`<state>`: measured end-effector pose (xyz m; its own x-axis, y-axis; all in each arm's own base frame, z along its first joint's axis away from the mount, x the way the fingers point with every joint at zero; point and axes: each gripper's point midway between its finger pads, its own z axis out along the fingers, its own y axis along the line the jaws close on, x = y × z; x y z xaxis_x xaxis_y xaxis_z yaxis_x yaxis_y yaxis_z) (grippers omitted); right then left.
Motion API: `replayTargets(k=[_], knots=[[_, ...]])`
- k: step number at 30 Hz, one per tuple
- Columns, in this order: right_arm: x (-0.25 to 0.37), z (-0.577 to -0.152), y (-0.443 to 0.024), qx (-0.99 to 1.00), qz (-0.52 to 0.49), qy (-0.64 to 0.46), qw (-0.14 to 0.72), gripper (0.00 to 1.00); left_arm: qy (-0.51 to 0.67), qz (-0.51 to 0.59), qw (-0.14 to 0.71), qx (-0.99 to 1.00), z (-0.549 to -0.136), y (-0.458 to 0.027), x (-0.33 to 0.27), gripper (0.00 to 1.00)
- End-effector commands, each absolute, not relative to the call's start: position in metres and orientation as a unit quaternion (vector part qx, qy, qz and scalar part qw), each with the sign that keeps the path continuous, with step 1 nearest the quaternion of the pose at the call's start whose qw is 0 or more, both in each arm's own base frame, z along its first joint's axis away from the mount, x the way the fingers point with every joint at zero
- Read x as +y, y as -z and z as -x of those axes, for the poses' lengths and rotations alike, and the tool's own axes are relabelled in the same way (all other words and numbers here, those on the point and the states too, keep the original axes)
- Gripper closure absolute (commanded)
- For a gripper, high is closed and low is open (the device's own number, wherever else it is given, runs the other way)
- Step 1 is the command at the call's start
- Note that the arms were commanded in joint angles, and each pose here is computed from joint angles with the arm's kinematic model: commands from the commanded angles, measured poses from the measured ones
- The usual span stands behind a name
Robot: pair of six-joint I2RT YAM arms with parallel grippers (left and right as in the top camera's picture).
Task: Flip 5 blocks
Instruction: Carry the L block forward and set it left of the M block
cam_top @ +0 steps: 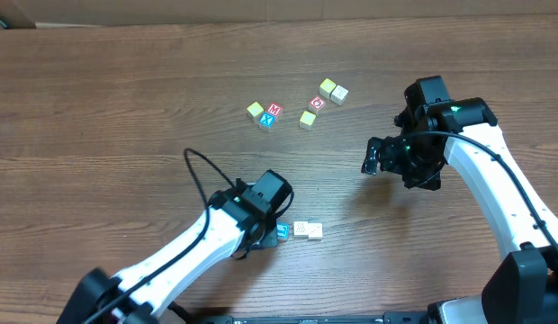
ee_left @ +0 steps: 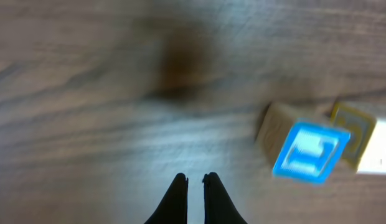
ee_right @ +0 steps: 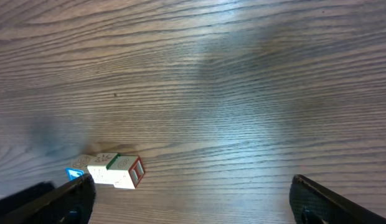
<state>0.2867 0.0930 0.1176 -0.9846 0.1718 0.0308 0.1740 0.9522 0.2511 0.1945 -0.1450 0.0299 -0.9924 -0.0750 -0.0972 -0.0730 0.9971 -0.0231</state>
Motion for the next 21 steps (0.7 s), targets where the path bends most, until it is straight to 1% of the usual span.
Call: replayTargets(k=[1, 7, 21], knots=[[0.096, -0.29, -0.124, -0.987, 0.082, 0.136, -0.005, 0.0, 0.017, 0.006, 0.035, 0.999, -0.198, -0.012, -0.153, 0.96], [0.096, -0.29, -0.124, -0.987, 0.082, 0.136, -0.005, 0.0, 0.035, 0.002, 0.02, 0.999, -0.198, -0.001, -0.164, 0.96], [0.096, -0.29, -0.124, -0.987, 0.082, 0.136, -0.005, 0.0, 0.079, -0.014, 0.02, 0.997, -0.201, -0.003, -0.182, 0.96]])
